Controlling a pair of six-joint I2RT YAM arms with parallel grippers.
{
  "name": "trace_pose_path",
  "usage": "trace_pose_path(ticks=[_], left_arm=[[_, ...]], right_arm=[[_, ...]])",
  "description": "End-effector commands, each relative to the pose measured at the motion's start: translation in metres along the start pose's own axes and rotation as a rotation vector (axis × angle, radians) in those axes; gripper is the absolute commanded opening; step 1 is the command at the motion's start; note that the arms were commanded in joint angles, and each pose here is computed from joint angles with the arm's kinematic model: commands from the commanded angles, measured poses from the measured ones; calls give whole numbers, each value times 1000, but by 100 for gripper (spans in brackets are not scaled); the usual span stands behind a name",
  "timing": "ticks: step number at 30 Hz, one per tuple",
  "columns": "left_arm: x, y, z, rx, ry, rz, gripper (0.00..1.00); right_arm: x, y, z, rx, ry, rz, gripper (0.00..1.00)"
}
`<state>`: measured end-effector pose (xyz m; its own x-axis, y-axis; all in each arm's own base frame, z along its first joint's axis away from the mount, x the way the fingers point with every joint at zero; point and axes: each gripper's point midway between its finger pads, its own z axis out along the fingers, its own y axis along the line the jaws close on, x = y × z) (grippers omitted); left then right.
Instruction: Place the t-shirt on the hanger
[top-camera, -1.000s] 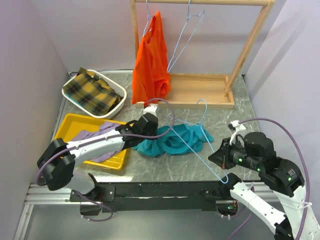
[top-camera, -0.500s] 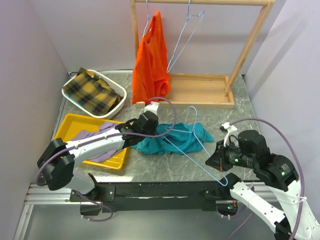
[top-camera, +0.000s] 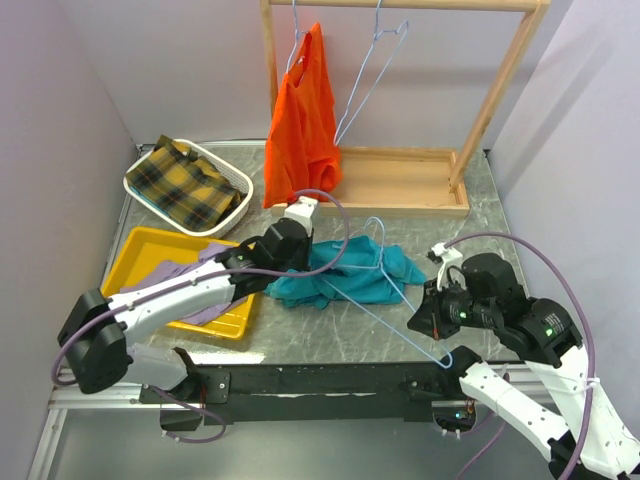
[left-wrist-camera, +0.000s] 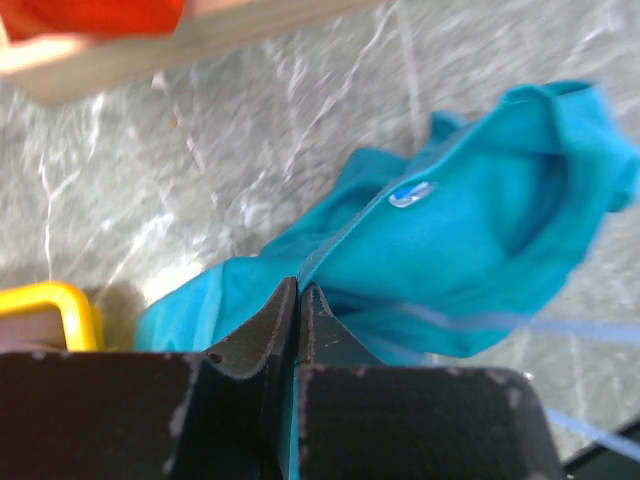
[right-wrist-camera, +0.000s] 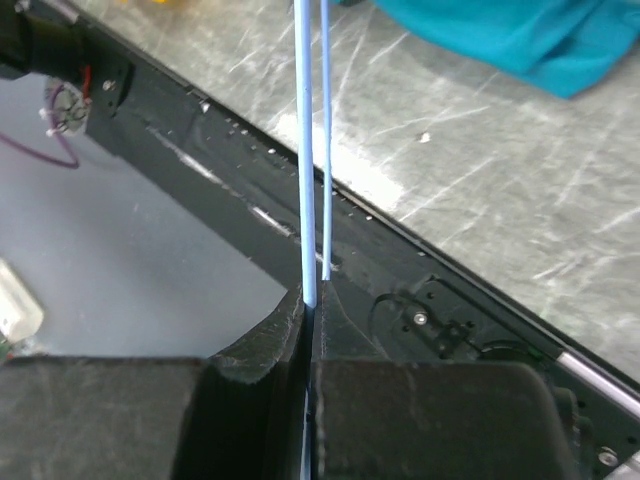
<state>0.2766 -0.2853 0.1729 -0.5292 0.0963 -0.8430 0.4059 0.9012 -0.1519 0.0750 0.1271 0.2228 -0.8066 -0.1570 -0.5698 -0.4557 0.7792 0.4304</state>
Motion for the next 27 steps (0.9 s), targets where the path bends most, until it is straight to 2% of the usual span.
trace_pose_path(ticks=[1, 6, 9, 18, 23, 27], left_arm=[[-22, -12, -17, 84, -95, 3, 4], [-12, -2, -18, 50, -72, 2, 1], [-15, 0, -21, 48, -95, -7, 3], [-46, 4, -30, 13, -188, -5, 6], [-56, -11, -35, 95, -215, 37, 6], [-66, -29, -45, 208, -262, 53, 3]], right_arm=[[-35, 6, -19, 23, -136, -75, 0], [-40, 11, -24, 8, -141, -91, 0], [-32, 19, -16, -58, -97, -100, 0], [-14, 35, -12, -180, -26, -123, 0], [-13, 53, -14, -288, -34, -153, 0], [-18, 48, -7, -265, -56, -154, 0]])
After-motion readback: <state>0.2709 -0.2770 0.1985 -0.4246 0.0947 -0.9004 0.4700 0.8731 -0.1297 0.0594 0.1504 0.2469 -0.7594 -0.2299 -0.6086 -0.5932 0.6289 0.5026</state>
